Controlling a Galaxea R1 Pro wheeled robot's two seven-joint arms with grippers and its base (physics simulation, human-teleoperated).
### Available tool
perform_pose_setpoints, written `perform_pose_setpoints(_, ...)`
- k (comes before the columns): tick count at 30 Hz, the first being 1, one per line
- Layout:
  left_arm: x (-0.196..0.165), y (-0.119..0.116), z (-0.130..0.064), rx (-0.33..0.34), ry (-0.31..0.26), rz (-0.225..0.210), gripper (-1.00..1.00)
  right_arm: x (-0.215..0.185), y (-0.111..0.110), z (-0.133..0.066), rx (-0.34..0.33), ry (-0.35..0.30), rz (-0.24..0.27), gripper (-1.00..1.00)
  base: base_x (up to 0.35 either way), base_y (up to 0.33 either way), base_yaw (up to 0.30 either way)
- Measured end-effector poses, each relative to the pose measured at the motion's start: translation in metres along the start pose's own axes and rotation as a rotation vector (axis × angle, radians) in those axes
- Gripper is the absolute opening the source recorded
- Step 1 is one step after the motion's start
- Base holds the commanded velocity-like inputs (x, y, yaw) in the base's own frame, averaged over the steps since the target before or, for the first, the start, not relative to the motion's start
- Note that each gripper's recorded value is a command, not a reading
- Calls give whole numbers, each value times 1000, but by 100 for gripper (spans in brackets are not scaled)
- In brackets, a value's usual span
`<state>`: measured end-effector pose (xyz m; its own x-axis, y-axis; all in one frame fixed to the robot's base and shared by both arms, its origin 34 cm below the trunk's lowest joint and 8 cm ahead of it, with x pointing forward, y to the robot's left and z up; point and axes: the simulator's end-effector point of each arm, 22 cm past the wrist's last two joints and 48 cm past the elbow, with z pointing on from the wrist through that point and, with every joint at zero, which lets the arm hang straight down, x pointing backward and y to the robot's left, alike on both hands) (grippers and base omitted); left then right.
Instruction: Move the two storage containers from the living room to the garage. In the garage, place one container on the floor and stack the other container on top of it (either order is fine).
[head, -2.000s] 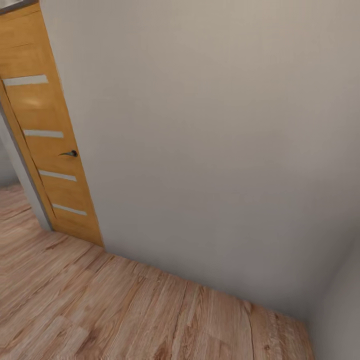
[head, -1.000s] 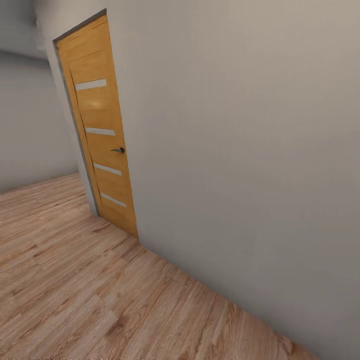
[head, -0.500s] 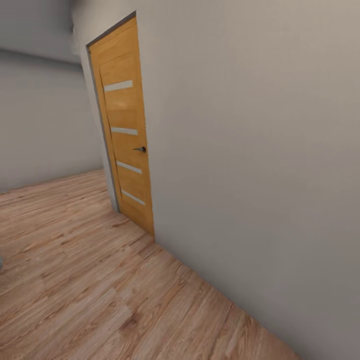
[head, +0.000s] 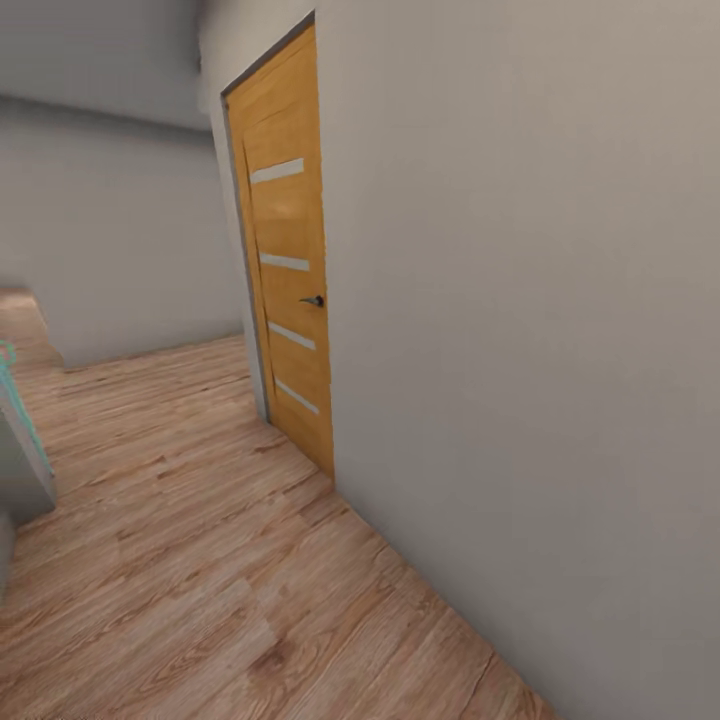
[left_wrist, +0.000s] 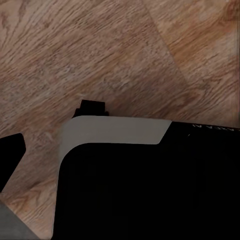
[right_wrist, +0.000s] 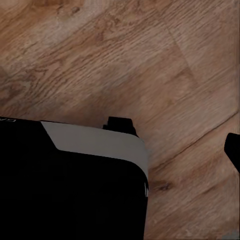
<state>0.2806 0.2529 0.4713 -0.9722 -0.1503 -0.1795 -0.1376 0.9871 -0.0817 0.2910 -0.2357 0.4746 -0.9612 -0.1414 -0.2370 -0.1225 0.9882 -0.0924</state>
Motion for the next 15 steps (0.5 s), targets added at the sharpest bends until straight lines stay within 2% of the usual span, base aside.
perform_pose_setpoints(15, 0, 0, 0, 0, 0, 0, 100, 0, 0, 0, 1, 0, 0, 100, 290, -86, 270)
